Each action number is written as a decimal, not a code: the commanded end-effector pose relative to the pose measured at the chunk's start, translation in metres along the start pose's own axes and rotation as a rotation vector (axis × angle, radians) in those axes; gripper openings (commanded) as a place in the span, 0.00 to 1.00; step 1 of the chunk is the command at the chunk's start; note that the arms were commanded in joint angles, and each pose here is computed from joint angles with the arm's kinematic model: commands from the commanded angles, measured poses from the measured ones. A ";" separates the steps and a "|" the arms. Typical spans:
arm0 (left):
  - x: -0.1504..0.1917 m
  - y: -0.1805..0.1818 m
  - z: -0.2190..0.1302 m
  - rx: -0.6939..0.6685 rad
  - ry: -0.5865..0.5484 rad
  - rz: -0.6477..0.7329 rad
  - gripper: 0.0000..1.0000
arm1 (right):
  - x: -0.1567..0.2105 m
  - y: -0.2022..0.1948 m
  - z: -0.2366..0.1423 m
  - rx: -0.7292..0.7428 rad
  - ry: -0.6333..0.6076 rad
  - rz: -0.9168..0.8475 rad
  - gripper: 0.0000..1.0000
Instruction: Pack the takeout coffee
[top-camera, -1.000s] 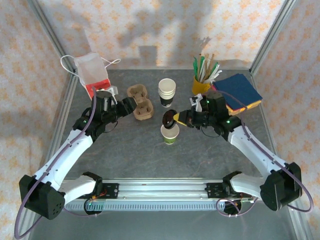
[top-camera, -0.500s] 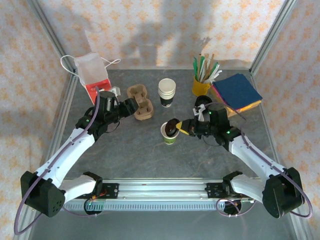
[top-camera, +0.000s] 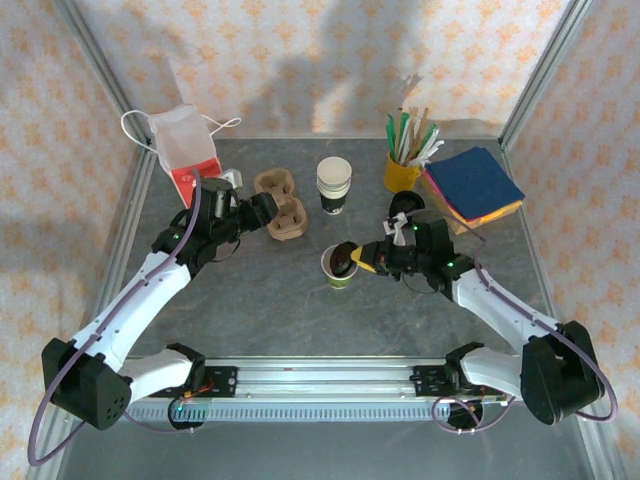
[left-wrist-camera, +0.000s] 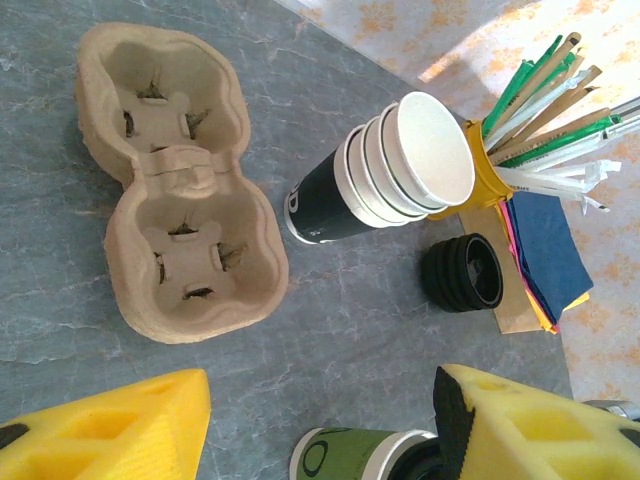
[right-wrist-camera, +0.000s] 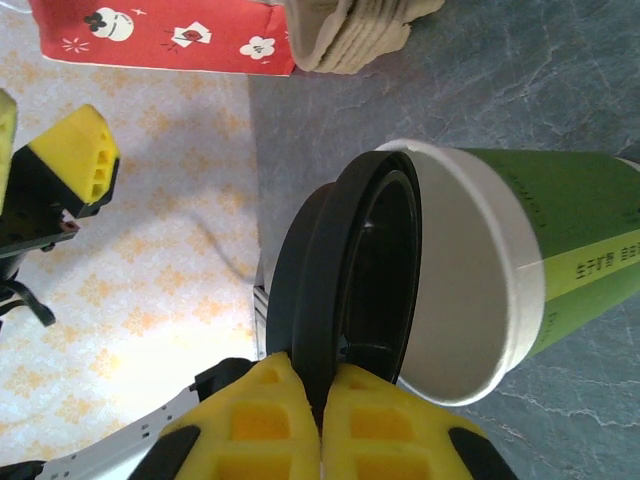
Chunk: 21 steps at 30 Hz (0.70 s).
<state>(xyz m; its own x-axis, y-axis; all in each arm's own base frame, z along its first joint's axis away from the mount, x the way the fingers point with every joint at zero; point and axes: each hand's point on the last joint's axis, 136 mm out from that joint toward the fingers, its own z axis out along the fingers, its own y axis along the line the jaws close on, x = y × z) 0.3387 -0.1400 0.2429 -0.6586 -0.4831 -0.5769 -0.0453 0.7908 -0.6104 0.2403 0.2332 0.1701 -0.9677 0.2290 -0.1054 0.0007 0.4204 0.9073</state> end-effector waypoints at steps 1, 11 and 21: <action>-0.012 -0.006 -0.006 -0.008 -0.032 0.026 0.63 | -0.007 0.000 -0.001 0.017 -0.020 -0.039 0.08; -0.012 -0.006 -0.004 -0.012 -0.029 0.014 0.62 | -0.009 -0.013 0.000 0.090 -0.024 -0.047 0.20; -0.014 -0.006 -0.004 -0.022 -0.030 0.018 0.62 | -0.010 -0.029 0.005 0.140 -0.016 -0.028 0.23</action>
<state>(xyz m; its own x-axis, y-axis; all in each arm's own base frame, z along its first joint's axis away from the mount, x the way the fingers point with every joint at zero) 0.3425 -0.1374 0.2433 -0.6526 -0.4869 -0.5805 -0.0630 0.7984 -0.5989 0.2446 0.2246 0.1358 -0.9695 0.2240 -0.0997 0.0370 0.5358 0.8436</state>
